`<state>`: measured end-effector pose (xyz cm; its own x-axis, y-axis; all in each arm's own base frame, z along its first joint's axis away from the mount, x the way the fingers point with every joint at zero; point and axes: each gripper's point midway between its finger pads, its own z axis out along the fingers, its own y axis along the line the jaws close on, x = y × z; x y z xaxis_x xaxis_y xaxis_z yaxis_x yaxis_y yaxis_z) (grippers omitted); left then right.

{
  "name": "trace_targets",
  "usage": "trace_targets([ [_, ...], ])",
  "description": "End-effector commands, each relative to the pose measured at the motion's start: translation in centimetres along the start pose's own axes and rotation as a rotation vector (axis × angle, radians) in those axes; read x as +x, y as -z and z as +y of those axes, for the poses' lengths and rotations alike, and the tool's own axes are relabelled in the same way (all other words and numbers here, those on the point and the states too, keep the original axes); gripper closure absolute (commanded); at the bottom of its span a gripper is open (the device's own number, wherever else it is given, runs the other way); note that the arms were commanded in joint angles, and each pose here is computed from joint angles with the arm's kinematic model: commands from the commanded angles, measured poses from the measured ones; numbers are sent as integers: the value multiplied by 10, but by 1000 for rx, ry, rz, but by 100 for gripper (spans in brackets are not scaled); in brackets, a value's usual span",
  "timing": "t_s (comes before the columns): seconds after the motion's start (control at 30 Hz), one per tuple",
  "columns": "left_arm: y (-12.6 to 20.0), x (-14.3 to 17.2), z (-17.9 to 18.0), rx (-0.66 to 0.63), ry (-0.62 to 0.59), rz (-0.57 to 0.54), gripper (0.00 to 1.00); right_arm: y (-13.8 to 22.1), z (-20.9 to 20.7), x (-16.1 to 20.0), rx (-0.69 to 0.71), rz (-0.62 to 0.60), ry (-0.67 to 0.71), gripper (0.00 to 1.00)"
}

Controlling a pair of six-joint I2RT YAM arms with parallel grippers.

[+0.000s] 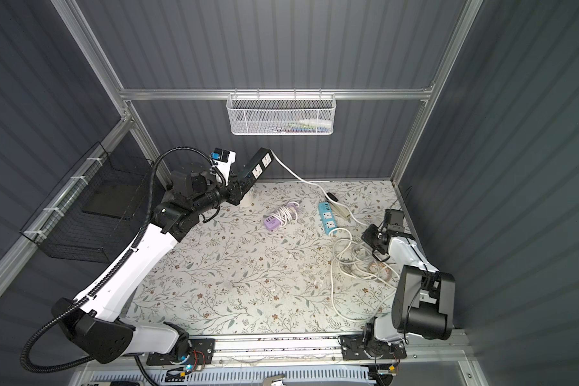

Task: Unwrap the cord wrapped around the power strip
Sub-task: Unwrap the power cord from the power strip.

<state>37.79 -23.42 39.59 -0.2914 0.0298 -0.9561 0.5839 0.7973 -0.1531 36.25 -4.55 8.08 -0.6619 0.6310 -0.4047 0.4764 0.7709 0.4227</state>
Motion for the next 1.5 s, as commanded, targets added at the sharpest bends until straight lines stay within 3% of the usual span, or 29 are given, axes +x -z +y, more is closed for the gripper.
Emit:
trace_targets([
  [0.0, 28, -46, 13, -65, -11, -166, 100, -7, -22, 6, 95, 1, -51, 100],
  [0.3, 26, -44, 23, -76, 22, -173, 100, -19, -41, 20, 146, 39, -71, 100],
  [0.57, -1, -29, 8, 53, 54, -112, 100, -22, -27, 21, 76, 58, -61, 100],
  [0.8, -29, -8, -3, 149, 95, -39, 100, -14, -10, 23, 19, 49, -20, 66],
  [1.0, -51, 14, -22, 182, 69, 32, 100, 11, 1, 17, -4, -7, 13, 50],
  [1.33, -69, 34, -46, 221, 47, 97, 100, 98, 28, -3, -45, -202, 83, 21],
  [1.47, -70, 35, -45, 208, 42, 104, 100, 116, 36, -3, -73, -212, 85, 9],
])
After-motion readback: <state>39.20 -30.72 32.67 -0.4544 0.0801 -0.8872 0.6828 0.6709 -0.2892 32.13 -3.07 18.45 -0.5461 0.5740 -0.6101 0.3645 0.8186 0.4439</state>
